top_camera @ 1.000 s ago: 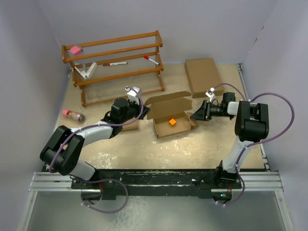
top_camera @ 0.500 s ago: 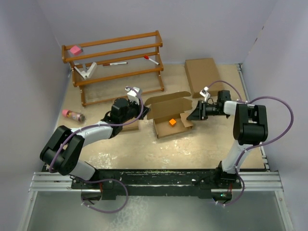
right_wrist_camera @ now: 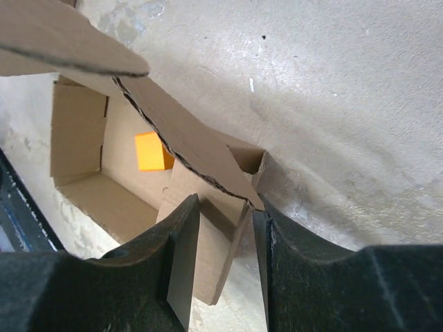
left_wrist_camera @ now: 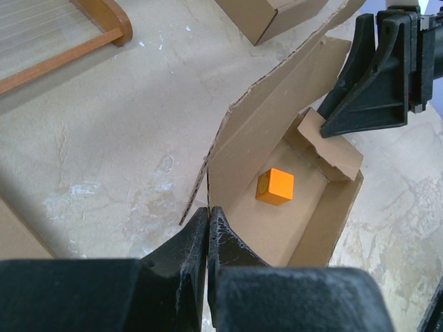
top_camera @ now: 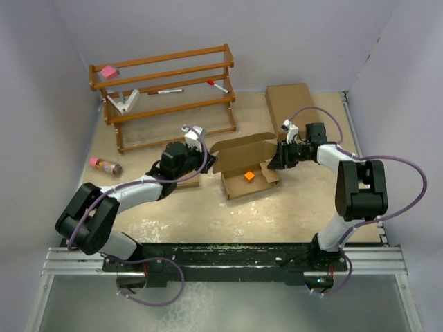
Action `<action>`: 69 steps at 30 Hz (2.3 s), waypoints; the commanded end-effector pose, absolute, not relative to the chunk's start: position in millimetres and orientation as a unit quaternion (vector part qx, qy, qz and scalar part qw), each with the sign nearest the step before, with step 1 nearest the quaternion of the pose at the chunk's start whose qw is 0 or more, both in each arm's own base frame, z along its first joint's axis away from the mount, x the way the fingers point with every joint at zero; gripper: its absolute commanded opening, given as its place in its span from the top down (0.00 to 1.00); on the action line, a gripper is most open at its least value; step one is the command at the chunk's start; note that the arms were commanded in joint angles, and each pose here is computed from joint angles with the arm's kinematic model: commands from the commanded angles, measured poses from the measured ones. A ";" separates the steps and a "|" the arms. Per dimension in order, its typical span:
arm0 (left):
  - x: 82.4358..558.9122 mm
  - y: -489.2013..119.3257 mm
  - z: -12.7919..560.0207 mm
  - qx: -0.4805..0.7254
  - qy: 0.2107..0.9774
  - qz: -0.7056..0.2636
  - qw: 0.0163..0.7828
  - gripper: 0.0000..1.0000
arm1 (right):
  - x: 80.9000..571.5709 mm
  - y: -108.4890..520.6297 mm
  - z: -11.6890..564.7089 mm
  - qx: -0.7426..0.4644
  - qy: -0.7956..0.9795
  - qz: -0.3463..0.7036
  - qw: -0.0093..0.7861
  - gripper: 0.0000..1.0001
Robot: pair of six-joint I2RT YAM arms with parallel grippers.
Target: Fold the paper box
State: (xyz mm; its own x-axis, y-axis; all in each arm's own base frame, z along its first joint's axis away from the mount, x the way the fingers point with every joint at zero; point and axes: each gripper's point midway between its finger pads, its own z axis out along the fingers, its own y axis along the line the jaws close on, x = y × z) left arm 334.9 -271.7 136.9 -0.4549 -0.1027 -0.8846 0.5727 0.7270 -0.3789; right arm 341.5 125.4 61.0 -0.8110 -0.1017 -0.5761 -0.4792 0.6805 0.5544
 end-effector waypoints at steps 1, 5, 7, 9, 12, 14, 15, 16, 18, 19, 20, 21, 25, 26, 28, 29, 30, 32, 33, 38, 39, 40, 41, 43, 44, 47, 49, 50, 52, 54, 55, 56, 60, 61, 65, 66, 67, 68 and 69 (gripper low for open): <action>336.9 -275.9 167.1 0.133 0.764 -0.352 0.524 0.96 | 347.4 121.3 59.8 -0.173 0.887 0.328 0.276 0.60; 333.5 -273.7 165.4 0.119 0.768 -0.351 0.522 0.96 | 341.4 126.4 54.4 -0.183 0.889 0.323 0.269 0.60; 331.9 -271.3 163.4 0.111 0.771 -0.349 0.521 0.96 | 339.4 128.5 53.7 -0.187 0.889 0.318 0.271 0.60; 330.0 -269.5 161.8 0.105 0.773 -0.348 0.520 0.96 | 337.2 131.5 53.3 -0.194 0.889 0.312 0.273 0.60; 327.4 -265.5 159.2 0.095 0.776 -0.344 0.521 0.96 | 334.6 137.4 53.9 -0.203 0.890 0.298 0.280 0.60; 326.4 -264.1 159.7 0.089 0.776 -0.344 0.522 0.96 | 334.8 140.7 54.0 -0.205 0.893 0.281 0.284 0.59; 325.5 -263.2 159.5 0.085 0.776 -0.344 0.522 0.96 | 335.7 141.4 53.4 -0.202 0.897 0.270 0.285 0.59; 325.3 -262.2 160.0 0.082 0.776 -0.344 0.523 0.96 | 338.1 140.1 53.2 -0.198 0.901 0.255 0.289 0.60; 324.4 -260.4 159.8 0.076 0.777 -0.342 0.522 0.96 | 339.9 139.8 52.2 -0.195 0.905 0.240 0.291 0.61; 324.0 -259.5 159.8 0.074 0.778 -0.341 0.523 0.96 | 340.4 141.2 51.8 -0.198 0.907 0.232 0.291 0.62; 323.5 -258.8 159.4 0.071 0.779 -0.340 0.522 0.96 | 341.0 142.0 51.4 -0.202 0.908 0.224 0.291 0.63; 323.1 -257.7 159.3 0.069 0.780 -0.339 0.522 0.96 | 342.4 141.8 50.9 -0.206 0.909 0.213 0.292 0.63; 322.1 -255.1 156.8 0.061 0.784 -0.336 0.518 0.96 | 346.7 139.2 49.3 -0.220 0.914 0.168 0.295 0.63; 321.9 -254.6 156.4 0.059 0.785 -0.335 0.518 0.96 | 347.2 139.1 48.7 -0.224 0.915 0.162 0.294 0.62; 321.9 -253.2 153.5 0.055 0.789 -0.332 0.515 0.96 | 348.5 138.0 47.1 -0.230 0.916 0.146 0.293 0.62; 321.6 -252.9 152.5 0.053 0.789 -0.332 0.514 0.96 | 349.4 137.4 47.0 -0.233 0.917 0.138 0.294 0.62; 321.5 -252.6 151.4 0.052 0.790 -0.332 0.513 0.96 | 349.5 137.7 46.0 -0.237 0.917 0.132 0.294 0.62; 321.2 -252.4 149.9 0.052 0.791 -0.331 0.512 0.96 | 350.0 139.7 44.6 -0.245 0.916 0.120 0.294 0.62; 321.2 -252.4 149.6 0.051 0.791 -0.331 0.512 0.96 | 350.2 139.6 43.6 -0.248 0.916 0.111 0.293 0.62; 319.9 -250.8 151.9 0.053 0.787 -0.332 0.517 0.96 | 351.5 135.8 36.6 -0.265 0.917 0.064 0.292 0.71; 319.7 -250.0 151.9 0.053 0.787 -0.330 0.518 0.96 | 352.6 133.2 35.1 -0.268 0.917 0.051 0.291 0.80; 319.6 -249.6 153.2 0.053 0.786 -0.330 0.520 0.96 | 353.7 131.2 34.6 -0.270 0.917 0.037 0.291 0.98; 319.8 -249.2 154.3 0.053 0.785 -0.330 0.522 0.96 | 354.7 128.6 33.8 -0.270 0.918 0.025 0.291 1.00; 319.6 -248.8 155.1 0.053 0.785 -0.329 0.523 0.96 | 357.4 124.3 33.4 -0.271 0.917 0.004 0.292 1.00; 319.5 -248.8 154.7 0.053 0.785 -0.329 0.522 0.96 | 358.1 122.6 32.8 -0.272 0.917 -0.002 0.291 1.00; 319.4 -249.0 154.9 0.054 0.785 -0.330 0.522 0.96 | 358.7 121.5 32.5 -0.278 0.916 -0.008 0.290 0.92; 319.5 -249.2 156.3 0.054 0.784 -0.330 0.523 0.96 | 358.9 122.5 33.4 -0.283 0.914 -0.006 0.290 0.80; 319.4 -249.1 156.0 0.055 0.784 -0.330 0.523 0.96 | 358.1 123.6 33.5 -0.285 0.914 -0.002 0.289 0.75; 319.4 -248.4 154.9 0.053 0.785 -0.329 0.523 0.96 | 357.3 125.6 34.1 -0.288 0.913 0.004 0.289 0.70; 319.3 -248.6 155.2 0.053 0.784 -0.329 0.523 0.96 | 357.3 124.9 34.1 -0.289 0.913 0.002 0.289 0.69; 319.6 -248.1 155.0 0.053 0.785 -0.328 0.523 0.96 | 357.2 124.7 33.9 -0.290 0.912 0.001 0.289 0.69; 319.5 -248.3 155.7 0.053 0.784 -0.329 0.524 0.96 | 357.4 124.4 33.3 -0.289 0.913 0.000 0.289 0.69; 319.6 -249.0 154.7 0.054 0.784 -0.329 0.523 0.96 | 357.4 121.7 25.8 -0.294 0.913 -0.016 0.281 0.76; 319.6 -249.0 153.7 0.054 0.785 -0.329 0.522 0.96 | 358.5 119.7 24.5 -0.294 0.913 -0.026 0.280 0.88; 319.7 -247.5 154.1 0.054 0.785 -0.326 0.525 0.96 | 362.3 110.9 25.1 -0.291 0.911 -0.065 0.285 1.00; 319.9 -246.8 154.5 0.054 0.784 -0.324 0.526 0.96 | 362.5 110.1 25.6 -0.290 0.911 -0.068 0.286 1.00; 319.8 -246.6 154.9 0.054 0.784 -0.324 0.526 0.96 | 362.5 110.1 25.7 -0.291 0.910 -0.069 0.286 1.00; 319.8 -246.5 154.6 0.055 0.785 -0.323 0.526 0.96 | 362.2 110.7 25.5 -0.293 0.910 -0.067 0.286 1.00; 319.8 -246.4 154.7 0.055 0.785 -0.322 0.526 0.96 | 361.6 113.1 25.6 -0.295 0.910 -0.060 0.285 1.00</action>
